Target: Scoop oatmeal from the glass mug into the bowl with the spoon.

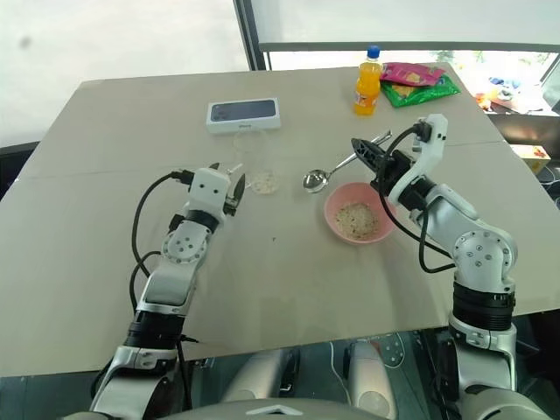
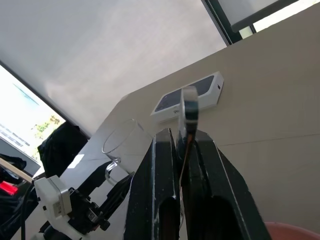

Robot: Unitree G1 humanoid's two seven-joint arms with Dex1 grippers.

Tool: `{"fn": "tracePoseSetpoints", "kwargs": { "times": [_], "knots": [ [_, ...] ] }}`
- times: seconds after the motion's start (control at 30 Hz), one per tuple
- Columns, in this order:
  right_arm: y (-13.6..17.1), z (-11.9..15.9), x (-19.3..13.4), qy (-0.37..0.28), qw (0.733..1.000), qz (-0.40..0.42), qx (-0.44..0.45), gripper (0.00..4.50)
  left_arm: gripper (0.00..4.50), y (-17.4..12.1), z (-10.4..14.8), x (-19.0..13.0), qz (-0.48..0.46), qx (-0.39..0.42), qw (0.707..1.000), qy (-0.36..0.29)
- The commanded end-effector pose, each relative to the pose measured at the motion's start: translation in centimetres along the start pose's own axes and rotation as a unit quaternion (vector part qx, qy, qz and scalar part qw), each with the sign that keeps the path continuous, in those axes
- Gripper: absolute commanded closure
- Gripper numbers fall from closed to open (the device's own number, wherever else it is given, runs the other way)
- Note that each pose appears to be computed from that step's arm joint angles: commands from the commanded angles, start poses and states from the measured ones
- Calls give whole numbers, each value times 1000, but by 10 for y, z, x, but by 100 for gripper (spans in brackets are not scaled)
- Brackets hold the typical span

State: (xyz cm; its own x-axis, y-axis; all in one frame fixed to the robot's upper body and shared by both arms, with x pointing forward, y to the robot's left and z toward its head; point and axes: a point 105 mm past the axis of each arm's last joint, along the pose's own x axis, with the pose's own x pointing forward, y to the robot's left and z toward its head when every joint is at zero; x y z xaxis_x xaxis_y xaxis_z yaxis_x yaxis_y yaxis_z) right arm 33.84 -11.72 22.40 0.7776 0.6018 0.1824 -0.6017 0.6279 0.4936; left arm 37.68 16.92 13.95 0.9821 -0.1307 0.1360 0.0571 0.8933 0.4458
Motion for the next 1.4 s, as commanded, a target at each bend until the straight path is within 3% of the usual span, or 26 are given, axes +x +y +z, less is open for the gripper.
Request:
{"fn": "tracePoseSetpoints", "kwargs": {
  "times": [0.03, 0.3, 0.4, 0.5, 0.57, 0.83, 1.0, 1.17, 1.3, 1.4],
  "knots": [
    [9, 9, -3, -26, 999, 13, -16, 450, 170, 19, 8, 6, 33, 5, 999, -10],
    [9, 1, -3, -24, 1000, 12, -15, 450, 170, 24, 14, 13, 43, 2, 999, -15],
    [8, -1, -4, -22, 1000, 11, -15, 450, 236, 22, 15, 15, 43, 1, 999, -17],
    [7, -2, -4, -22, 1000, 10, -17, 450, 382, 20, 15, 15, 41, -1, 999, -18],
    [6, -2, -4, -22, 1000, 10, -18, 450, 443, 19, 14, 15, 40, -2, 999, -17],
    [10, 10, 0, -35, 998, 18, -39, 450, 443, 17, 15, 18, 36, -12, 999, -19],
    [27, 45, 15, -73, 994, 44, -72, 450, 443, 3, 40, 27, -15, -20, 998, -61],
    [54, 74, 30, -106, 988, 85, -77, 450, 443, -8, 71, 31, -85, 27, 990, -106],
    [65, 68, 38, -79, 984, 108, -113, 450, 443, -11, 85, 33, -124, 41, 984, -124],
    [58, 43, 41, -23, 977, 110, -182, 450, 443, -19, 95, 34, -158, 68, 974, -144]
  ]
}}
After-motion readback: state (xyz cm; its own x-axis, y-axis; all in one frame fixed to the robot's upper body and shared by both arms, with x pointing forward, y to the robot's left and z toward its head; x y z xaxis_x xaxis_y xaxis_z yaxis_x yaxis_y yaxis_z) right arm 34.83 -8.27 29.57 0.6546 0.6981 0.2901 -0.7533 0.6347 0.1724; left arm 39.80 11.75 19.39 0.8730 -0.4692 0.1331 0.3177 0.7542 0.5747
